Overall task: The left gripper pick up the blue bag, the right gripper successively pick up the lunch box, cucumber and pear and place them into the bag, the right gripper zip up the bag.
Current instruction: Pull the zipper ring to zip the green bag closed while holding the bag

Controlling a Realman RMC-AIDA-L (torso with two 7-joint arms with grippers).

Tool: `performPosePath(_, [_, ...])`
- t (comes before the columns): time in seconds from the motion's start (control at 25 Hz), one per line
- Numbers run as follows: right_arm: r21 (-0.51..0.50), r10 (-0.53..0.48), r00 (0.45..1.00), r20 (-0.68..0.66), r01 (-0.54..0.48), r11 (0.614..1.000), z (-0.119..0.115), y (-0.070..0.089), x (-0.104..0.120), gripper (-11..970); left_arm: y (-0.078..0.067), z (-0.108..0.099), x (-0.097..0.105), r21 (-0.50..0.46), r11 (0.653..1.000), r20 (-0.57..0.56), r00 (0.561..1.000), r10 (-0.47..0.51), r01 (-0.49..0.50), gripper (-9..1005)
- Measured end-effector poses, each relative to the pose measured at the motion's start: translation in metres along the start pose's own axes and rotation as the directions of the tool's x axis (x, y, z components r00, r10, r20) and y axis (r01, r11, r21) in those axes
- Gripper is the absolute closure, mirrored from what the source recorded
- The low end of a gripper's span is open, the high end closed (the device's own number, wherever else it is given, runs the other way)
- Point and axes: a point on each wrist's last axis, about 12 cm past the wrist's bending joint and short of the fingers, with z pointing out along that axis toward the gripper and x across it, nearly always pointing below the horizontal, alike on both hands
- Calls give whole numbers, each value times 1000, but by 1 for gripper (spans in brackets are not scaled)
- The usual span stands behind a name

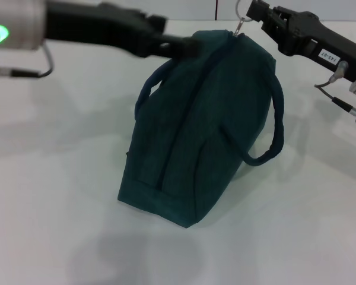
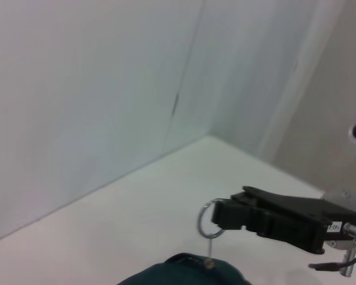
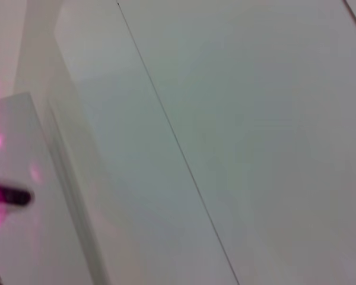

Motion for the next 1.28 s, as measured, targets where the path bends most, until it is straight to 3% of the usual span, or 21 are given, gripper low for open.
performPosePath(0.16, [2,-3,1000,-1,3,1000,1,-1,-1,956,-27,19,-24,-67,997,-98,995,31,-38,109])
performPosePath(0.32, [4,-3,1000,-1,3,1000,1,-1,-1,956,-40,43,-32,-113,991,-182,982,50,-72,108])
performPosePath(0.52, [3,-4,1000,-1,4,1000,1,-1,-1,955,-35,57,-31,-119,992,-196,980,15,-39,110])
performPosePath(0.96, [0,-4,1000,-3,4,1000,2,-1,-1,955,-23,63,-23,-167,986,-222,975,-15,-23,124])
performPosePath(1.16, [0,-4,1000,-2,4,1000,2,-1,-1,956,-29,69,-15,-144,981,-229,969,96,-131,130])
performPosePath(1.28, [0,-4,1000,-2,4,1000,2,-1,-1,956,-30,70,-14,-138,980,-229,967,109,-143,231])
